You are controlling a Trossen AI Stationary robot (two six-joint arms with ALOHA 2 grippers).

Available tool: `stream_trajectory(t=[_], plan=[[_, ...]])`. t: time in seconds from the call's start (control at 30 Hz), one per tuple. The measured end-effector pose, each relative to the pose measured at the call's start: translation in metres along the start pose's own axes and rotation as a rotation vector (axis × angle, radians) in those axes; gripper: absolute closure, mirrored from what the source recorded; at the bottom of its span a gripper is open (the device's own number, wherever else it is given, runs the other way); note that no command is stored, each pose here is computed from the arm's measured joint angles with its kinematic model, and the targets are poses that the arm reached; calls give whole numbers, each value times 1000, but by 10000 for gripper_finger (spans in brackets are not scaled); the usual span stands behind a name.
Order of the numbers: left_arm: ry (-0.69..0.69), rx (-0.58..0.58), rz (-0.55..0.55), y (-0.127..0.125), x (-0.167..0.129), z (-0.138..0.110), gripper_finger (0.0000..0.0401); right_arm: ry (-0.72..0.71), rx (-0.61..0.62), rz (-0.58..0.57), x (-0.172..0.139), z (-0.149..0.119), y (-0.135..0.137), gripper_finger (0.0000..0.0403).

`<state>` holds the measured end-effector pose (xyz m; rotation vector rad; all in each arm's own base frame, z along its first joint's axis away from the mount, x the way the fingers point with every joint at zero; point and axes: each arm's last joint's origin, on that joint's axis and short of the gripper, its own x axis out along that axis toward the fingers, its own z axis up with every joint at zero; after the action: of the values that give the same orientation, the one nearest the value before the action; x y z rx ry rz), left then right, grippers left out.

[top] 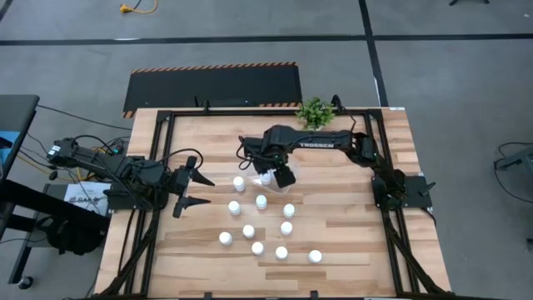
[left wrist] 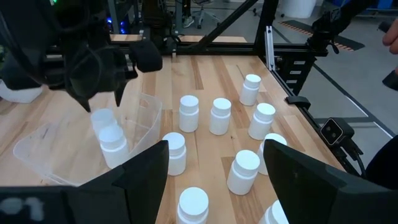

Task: Pick and place pill bottles into a basket
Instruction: Put the pill bottle into the bin

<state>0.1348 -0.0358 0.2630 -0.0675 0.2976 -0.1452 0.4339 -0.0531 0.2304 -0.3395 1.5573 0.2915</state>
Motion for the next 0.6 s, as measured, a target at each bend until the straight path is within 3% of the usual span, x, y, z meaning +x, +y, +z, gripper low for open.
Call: stream_trajectory(t=[0.27, 0.43, 0.6], plan=[[0, 0, 0, 0, 0, 0, 150, 57, 94, -111, -44, -6, 5, 190], [1, 0, -10, 0, 0, 0, 150, -63, 362, -124, -76, -15, 9, 195], [-4, -1, -53, -2, 0, 1, 150, -142, 583, 11, -93, -24, 16, 200]])
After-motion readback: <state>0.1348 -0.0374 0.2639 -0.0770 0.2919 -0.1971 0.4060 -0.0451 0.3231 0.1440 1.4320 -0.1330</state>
